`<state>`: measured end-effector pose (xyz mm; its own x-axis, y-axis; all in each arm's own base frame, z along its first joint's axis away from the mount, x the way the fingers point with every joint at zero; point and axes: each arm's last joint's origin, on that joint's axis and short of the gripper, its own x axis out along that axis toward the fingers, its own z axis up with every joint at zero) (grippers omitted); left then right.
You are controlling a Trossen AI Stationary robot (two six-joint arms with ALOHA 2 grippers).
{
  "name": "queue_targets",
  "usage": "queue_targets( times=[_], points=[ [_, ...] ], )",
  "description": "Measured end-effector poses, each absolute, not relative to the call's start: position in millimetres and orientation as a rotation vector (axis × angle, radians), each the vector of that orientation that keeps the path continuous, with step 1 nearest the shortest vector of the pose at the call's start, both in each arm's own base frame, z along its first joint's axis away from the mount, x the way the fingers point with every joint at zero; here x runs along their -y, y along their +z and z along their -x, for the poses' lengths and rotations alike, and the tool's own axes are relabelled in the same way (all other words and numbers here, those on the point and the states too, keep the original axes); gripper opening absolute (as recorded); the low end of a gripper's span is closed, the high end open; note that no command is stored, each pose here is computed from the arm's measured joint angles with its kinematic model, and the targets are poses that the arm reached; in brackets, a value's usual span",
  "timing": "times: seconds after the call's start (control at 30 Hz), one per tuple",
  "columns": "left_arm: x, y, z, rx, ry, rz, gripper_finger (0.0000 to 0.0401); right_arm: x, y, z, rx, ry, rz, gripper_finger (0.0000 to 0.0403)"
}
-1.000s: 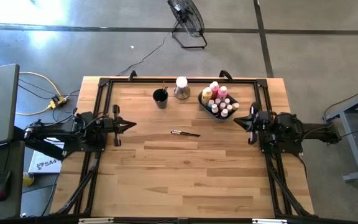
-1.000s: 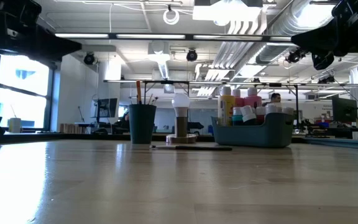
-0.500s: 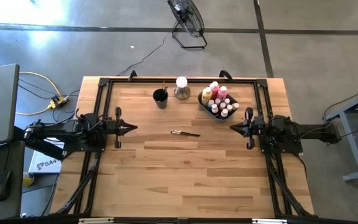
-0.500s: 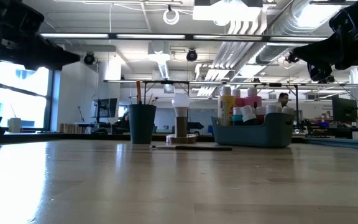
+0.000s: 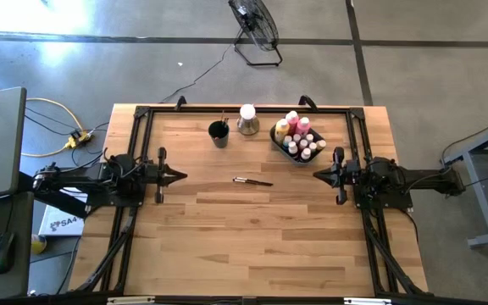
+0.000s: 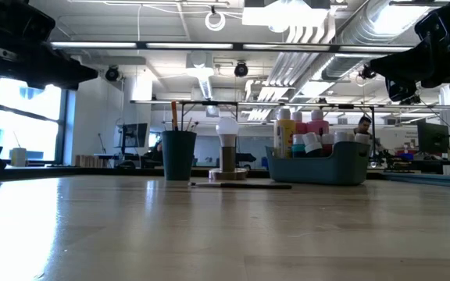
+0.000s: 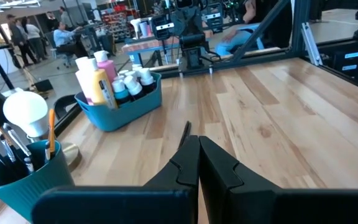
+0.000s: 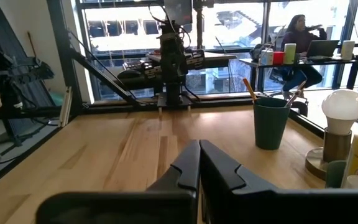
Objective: Pick & Place Paint Supplies
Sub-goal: Put the silver paintbrush into the blue cup
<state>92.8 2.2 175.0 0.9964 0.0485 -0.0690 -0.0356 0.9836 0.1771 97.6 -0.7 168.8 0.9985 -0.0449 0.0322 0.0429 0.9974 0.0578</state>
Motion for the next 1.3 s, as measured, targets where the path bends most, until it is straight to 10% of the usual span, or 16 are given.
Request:
queue_targets(
  times=[1.3],
  points=[
    [-5.7,195.9,-106.5,-0.075,0.160,-0.140,0.0001,3.0,184.0,-109.4,0.047,-0.124,-0.085,0.0003]
  ],
)
